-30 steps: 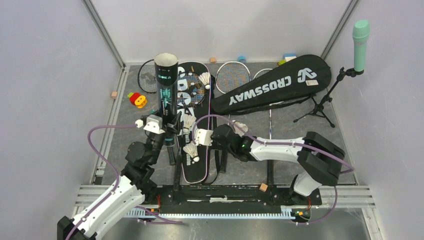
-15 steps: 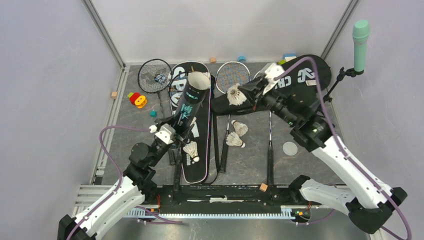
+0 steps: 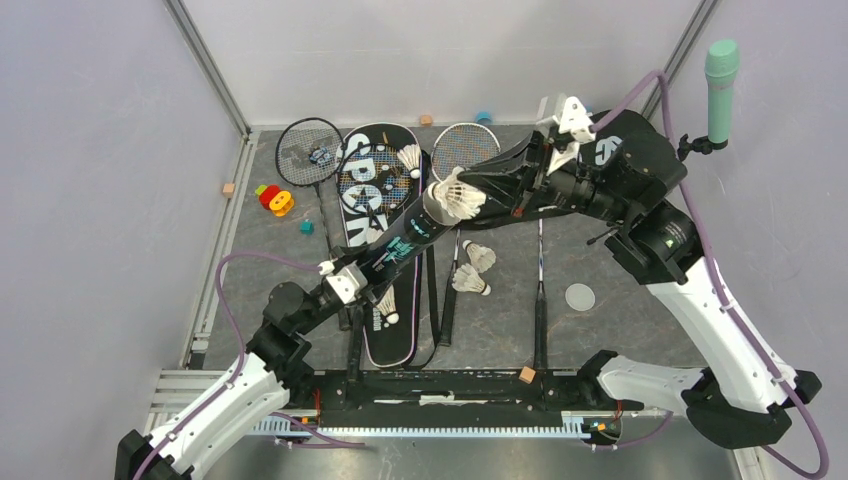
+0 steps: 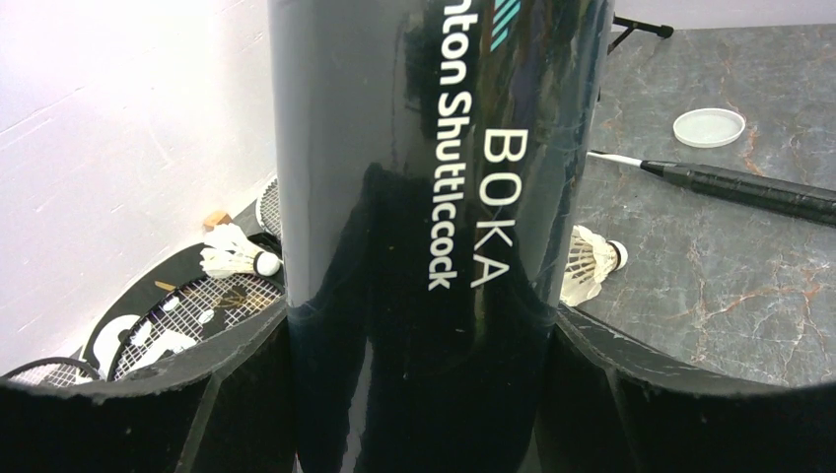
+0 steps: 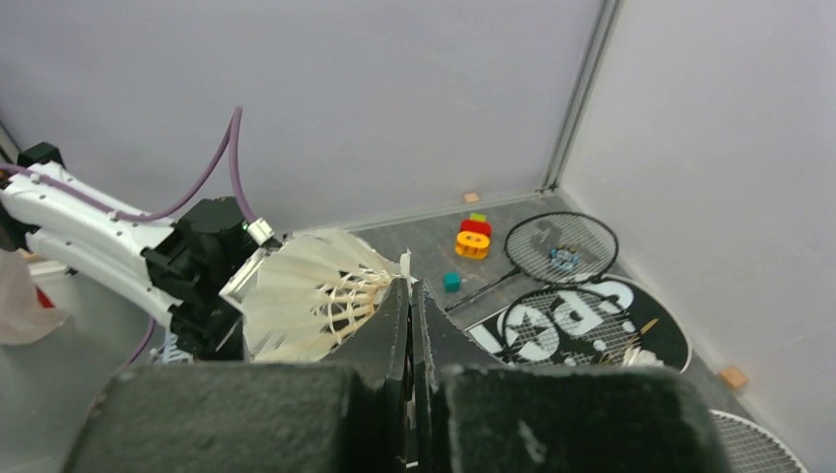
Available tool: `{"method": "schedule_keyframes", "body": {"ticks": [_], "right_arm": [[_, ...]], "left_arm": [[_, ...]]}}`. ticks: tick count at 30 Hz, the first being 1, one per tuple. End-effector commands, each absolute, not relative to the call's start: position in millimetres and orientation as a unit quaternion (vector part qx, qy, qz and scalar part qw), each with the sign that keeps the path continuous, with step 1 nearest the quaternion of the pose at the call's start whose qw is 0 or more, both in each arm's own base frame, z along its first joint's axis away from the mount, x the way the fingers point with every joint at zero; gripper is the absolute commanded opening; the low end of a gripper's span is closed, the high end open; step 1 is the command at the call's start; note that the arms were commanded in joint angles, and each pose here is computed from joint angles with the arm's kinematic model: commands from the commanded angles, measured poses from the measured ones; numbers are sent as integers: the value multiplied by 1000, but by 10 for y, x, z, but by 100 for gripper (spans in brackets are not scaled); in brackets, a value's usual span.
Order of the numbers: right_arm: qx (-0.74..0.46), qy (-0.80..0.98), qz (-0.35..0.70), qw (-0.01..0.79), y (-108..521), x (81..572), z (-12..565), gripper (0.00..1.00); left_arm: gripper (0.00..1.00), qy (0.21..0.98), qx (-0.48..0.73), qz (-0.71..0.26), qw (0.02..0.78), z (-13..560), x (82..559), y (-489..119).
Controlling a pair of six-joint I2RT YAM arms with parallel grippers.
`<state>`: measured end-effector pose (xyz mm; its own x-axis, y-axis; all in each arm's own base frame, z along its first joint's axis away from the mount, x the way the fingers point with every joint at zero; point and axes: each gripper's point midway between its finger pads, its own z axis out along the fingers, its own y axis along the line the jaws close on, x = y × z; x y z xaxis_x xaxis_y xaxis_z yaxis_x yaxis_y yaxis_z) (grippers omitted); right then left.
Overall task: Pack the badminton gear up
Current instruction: Place the shuttlecock at the shuttle tube.
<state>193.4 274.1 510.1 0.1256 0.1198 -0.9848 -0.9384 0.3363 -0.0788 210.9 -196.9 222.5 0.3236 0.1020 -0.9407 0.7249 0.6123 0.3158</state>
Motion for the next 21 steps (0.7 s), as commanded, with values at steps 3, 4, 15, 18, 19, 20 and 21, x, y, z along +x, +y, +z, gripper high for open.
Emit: {"method": "schedule_keyframes", "body": {"ticks": [3,4,15,18,19,20,21], "right_arm": [[-420,531,427,599,2782,1859,4930,0],[-424,529,429,596,2793,1849,4915,0],[-509,533,420,529,3068,1989,4407,0],[-532,526,409,523,3135,2040,4311,0],[-537,526,401,523,3148,2059,4267,6],[-543,529,389,524,3153,2087,4224,18],[-551,527,374,528,3153,2113,4189,26]], "left_arm": [[31,494,395,-211,745,2494,2045,-1974],[31,492,395,-212,747,2502,2039,-1974],[31,478,393,-217,755,2575,1966,-1952],[31,478,394,-221,754,2580,1957,-1960],[31,478,394,-222,753,2581,1954,-1963],[31,479,395,-222,752,2575,1954,-1966],[31,478,395,-223,752,2581,1949,-1965]]}}
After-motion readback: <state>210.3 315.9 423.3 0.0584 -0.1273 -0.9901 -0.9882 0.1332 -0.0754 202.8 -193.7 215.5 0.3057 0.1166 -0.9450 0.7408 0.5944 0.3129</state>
